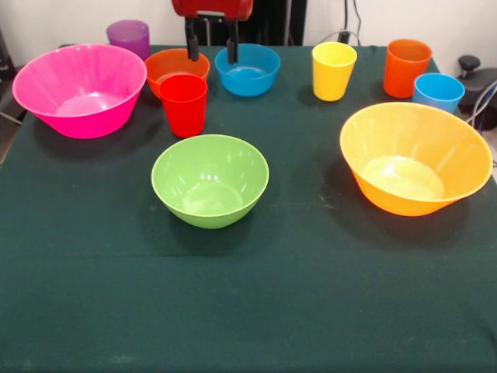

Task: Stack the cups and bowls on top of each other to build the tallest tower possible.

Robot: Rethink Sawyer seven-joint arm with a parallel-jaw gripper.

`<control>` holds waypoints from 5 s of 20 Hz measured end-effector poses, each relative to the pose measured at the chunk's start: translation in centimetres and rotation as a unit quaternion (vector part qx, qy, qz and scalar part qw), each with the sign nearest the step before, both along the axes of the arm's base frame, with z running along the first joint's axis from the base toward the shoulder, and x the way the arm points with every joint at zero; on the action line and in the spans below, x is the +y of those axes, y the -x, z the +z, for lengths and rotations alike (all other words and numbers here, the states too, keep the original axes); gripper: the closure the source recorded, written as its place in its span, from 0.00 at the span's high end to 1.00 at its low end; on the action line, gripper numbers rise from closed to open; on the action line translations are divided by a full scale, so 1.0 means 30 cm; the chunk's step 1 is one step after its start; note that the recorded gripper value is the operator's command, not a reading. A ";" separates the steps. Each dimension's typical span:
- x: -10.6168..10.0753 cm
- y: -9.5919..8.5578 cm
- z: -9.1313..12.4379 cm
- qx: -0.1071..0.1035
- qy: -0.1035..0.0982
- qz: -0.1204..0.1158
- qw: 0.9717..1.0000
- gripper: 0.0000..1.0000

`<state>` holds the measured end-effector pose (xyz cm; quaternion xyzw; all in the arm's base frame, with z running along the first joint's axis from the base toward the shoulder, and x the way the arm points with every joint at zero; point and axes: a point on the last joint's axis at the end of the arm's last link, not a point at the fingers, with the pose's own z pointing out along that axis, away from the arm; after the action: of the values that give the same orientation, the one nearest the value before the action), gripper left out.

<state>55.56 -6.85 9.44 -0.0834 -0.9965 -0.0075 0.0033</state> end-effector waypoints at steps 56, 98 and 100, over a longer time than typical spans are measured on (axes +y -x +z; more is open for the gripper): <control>0.003 0.113 -0.278 -0.002 -0.033 0.015 0.999 1.00; 0.012 0.220 -0.220 -0.020 0.006 0.024 0.999 1.00; 0.014 0.233 -0.240 -0.017 0.003 0.022 1.000 1.00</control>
<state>48.56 -6.42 2.23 -0.0609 -0.9980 -0.0059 -0.0139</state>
